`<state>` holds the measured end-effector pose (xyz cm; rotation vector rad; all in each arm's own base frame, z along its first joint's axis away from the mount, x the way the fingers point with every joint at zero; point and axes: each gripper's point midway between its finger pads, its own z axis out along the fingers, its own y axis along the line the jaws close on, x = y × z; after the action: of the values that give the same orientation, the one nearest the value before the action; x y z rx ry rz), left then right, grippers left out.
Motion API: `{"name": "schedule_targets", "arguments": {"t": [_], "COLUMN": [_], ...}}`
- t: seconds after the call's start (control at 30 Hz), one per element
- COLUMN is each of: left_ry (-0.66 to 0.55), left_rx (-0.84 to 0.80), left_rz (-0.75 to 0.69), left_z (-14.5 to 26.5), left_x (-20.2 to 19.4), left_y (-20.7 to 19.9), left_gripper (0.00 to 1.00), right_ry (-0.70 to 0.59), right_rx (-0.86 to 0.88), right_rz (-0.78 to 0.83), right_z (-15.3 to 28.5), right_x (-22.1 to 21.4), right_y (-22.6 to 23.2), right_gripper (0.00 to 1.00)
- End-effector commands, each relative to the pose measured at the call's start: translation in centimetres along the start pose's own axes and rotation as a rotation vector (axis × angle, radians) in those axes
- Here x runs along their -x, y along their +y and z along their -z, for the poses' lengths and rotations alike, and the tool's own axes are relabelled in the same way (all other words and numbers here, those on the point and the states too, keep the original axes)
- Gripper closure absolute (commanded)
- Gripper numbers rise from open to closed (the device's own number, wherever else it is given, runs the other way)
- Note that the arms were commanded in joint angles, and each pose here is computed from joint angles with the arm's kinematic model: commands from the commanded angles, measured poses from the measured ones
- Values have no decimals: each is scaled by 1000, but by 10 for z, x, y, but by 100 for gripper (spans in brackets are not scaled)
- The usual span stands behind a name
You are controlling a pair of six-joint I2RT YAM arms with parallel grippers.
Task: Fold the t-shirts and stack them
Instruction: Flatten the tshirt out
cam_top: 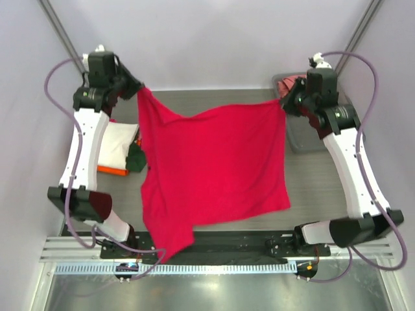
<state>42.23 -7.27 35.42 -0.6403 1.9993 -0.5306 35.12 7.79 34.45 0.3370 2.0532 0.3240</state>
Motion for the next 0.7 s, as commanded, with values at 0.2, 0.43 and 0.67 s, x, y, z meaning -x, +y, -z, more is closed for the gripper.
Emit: {"name": "schedule_targets", "arguments": {"t": [0.2,0.43,0.67], "left_ry": [-538,-475,-246], "left_rx": [-495,-566,-370], "left_rz": [-44,-16,26], "left_z": [123,67,-39], "left_x": [194,202,97], "left_y": [-150,-137,-38], "left_gripper": [100,100,100], "right_ry": [-240,-126,30], "right_rx": [315,356,287], "right_rz": [-182,-282,-326], "right_z": [10,-61,-136], "right_x": [160,154,52], "right_y": [64,36,-14], "right_gripper": [99,99,99]}}
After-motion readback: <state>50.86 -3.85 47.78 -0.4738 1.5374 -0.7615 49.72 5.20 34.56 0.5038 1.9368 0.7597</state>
